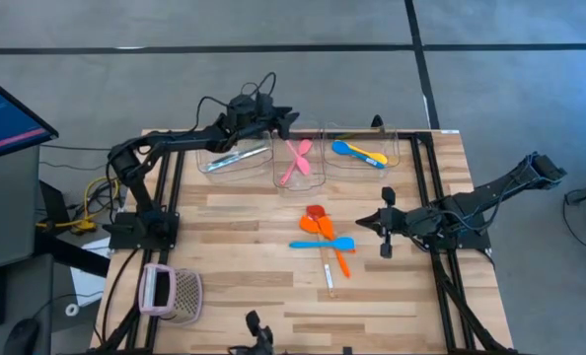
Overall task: Pick & Place Kitchen Items
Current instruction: Put the blue spatula into the middle transparent bin
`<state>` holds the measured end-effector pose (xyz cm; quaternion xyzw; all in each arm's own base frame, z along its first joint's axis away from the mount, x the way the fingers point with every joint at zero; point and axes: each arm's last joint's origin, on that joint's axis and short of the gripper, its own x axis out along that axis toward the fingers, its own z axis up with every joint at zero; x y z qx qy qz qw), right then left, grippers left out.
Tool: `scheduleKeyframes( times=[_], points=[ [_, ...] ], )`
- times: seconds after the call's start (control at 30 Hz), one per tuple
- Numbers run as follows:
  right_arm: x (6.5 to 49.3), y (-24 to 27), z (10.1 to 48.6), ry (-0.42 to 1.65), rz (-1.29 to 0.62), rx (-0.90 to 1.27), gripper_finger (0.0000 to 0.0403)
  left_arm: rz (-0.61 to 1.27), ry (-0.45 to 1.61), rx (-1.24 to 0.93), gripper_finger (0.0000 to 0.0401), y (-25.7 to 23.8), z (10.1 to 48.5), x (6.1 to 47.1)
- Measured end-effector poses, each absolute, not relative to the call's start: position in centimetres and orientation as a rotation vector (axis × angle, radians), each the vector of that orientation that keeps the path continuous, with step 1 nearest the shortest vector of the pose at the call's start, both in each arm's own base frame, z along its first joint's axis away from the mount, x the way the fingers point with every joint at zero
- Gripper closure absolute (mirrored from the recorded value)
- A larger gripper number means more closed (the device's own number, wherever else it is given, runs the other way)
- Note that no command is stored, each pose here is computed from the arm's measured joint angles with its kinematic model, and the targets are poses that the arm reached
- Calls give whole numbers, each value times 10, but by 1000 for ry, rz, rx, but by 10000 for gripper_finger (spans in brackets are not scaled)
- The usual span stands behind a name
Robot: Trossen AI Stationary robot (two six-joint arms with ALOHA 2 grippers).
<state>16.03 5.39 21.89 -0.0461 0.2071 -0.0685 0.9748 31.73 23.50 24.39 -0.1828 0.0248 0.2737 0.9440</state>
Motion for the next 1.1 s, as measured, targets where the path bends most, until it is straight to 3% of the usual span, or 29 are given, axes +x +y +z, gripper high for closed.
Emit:
scheduleKeyframes(
  times=[0.3,0.57,0.8,1.1],
  points=[
    [160,54,219,416,-140,-82,403,321,61,-337,246,215,248,330],
    [162,55,217,423,-152,-27,403,231,21,-173,324,186,275,330],
    [169,58,208,471,-158,-46,403,163,-55,-53,394,141,306,295],
    [182,64,195,507,-163,-65,403,27,-81,-3,399,74,296,238]
  ],
)
